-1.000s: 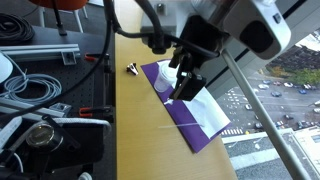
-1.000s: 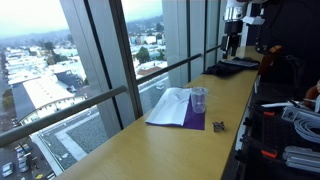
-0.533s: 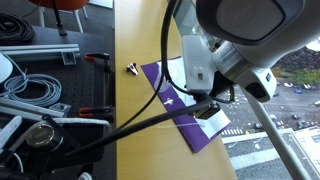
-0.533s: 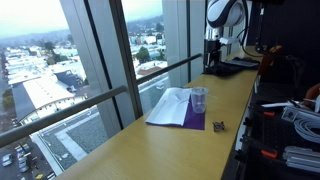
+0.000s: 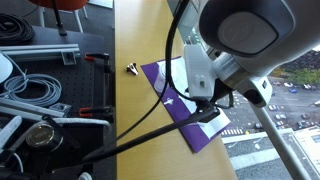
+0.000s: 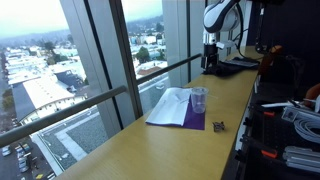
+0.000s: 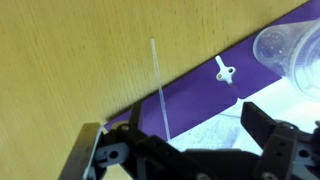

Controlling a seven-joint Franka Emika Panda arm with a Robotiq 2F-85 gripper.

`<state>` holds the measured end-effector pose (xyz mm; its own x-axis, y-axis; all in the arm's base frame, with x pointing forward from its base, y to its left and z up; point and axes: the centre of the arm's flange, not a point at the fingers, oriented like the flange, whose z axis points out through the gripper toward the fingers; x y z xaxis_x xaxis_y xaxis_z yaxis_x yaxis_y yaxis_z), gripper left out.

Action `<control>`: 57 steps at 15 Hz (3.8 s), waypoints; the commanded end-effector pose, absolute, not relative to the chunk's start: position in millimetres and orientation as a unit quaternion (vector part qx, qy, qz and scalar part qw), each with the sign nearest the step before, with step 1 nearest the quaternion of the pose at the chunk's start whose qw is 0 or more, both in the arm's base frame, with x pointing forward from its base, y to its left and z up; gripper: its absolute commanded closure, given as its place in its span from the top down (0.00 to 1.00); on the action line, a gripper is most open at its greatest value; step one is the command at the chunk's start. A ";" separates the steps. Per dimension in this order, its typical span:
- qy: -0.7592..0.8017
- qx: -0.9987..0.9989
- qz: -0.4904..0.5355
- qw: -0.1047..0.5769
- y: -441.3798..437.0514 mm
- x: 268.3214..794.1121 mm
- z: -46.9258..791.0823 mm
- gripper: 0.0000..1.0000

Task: Put the straw in the cup

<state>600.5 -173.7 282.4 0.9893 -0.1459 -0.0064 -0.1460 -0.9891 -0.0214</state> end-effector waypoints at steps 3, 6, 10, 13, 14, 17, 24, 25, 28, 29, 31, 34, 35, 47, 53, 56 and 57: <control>0.071 -0.997 -0.005 0.013 -173.5 611.3 253.1 1.00; 0.071 -0.997 -0.010 0.012 -176.4 615.7 229.6 1.00; 0.077 -0.997 -0.015 0.004 -186.3 628.0 195.3 1.00; 0.083 -0.996 -0.018 -0.001 -193.3 640.4 174.7 1.00; 0.084 -0.996 -0.017 -0.002 -194.8 643.2 169.8 1.00; 0.086 -0.996 -0.015 -0.006 -195.6 648.7 155.6 1.00; 0.091 -0.996 -0.008 -0.013 -194.4 653.8 133.8 0.77; 0.092 -0.996 -0.008 -0.013 -194.3 654.5 132.5 0.66; 0.095 -0.995 -0.007 -0.013 -192.6 655.0 129.9 0.42; 0.094 -0.995 -0.008 -0.013 -191.0 655.7 131.2 0.36; 0.093 -0.996 -0.009 -0.013 -187.2 656.9 131.8 0.20; 0.092 -0.996 -0.010 -0.013 -180.9 658.8 133.4 0.02; 0.092 -0.996 -0.011 -0.013 -179.6 659.7 134.0 0.00; 0.071 -0.994 0.080 -0.037 -144.9 653.2 204.0 0.00; 0.003 -0.975 0.222 -0.015 -125.0 642.4 293.7 0.00; -0.032 -0.957 0.289 0.020 -111.3 641.7 326.4 0.00; -0.042 -0.950 0.308 0.031 -105.5 642.5 332.1 0.00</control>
